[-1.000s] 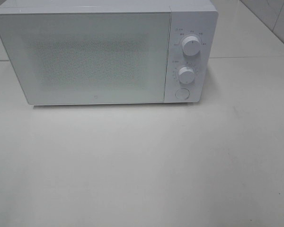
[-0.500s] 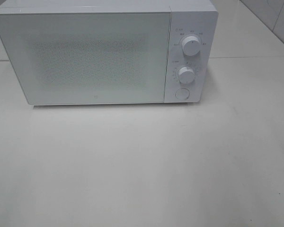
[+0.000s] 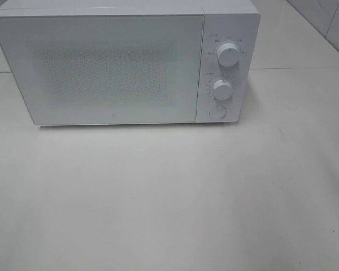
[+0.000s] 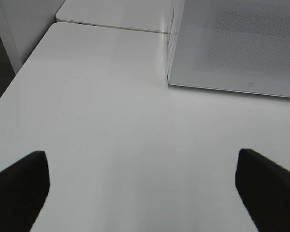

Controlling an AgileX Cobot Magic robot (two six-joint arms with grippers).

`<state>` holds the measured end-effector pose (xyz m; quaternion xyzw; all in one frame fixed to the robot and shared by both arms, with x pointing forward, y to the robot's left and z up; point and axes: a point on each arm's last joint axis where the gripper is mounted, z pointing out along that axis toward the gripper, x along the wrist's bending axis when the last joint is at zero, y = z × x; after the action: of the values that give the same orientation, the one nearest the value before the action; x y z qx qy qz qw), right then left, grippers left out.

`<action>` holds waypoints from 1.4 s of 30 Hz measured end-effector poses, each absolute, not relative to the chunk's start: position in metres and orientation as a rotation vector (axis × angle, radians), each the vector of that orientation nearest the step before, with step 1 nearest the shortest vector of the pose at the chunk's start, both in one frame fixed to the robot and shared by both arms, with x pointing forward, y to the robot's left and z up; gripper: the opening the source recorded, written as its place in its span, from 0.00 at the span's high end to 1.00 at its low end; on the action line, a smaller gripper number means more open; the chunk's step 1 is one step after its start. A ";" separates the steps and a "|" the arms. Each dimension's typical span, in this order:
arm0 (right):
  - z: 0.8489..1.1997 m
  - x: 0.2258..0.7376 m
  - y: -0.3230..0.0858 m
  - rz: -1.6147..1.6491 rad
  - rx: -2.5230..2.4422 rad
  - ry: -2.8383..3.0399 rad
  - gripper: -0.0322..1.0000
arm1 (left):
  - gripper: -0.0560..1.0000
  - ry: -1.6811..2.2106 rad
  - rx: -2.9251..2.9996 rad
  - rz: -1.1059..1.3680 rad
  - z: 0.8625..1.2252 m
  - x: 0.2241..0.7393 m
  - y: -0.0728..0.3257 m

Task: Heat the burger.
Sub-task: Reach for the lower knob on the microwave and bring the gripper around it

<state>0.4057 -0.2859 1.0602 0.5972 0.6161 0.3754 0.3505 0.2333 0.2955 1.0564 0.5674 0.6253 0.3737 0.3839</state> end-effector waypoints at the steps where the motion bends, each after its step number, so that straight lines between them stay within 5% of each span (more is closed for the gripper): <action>1: 1.060 0.406 -0.286 0.972 1.547 1.595 0.22 | 0.01 1.594 1.446 0.953 1.056 0.233 0.296; 30: 0.968 0.437 -0.281 1.206 1.566 1.368 0.23 | 0.01 1.594 1.446 0.953 1.056 0.233 0.296; 42: 0.950 0.434 -0.238 1.152 1.387 1.431 0.23 | 0.01 1.594 1.446 0.953 1.056 0.233 0.296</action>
<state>0.4344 -0.2376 0.9504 0.5502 0.5677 0.4571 0.4075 0.2333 0.2955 1.0564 0.5674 0.6253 0.3737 0.3839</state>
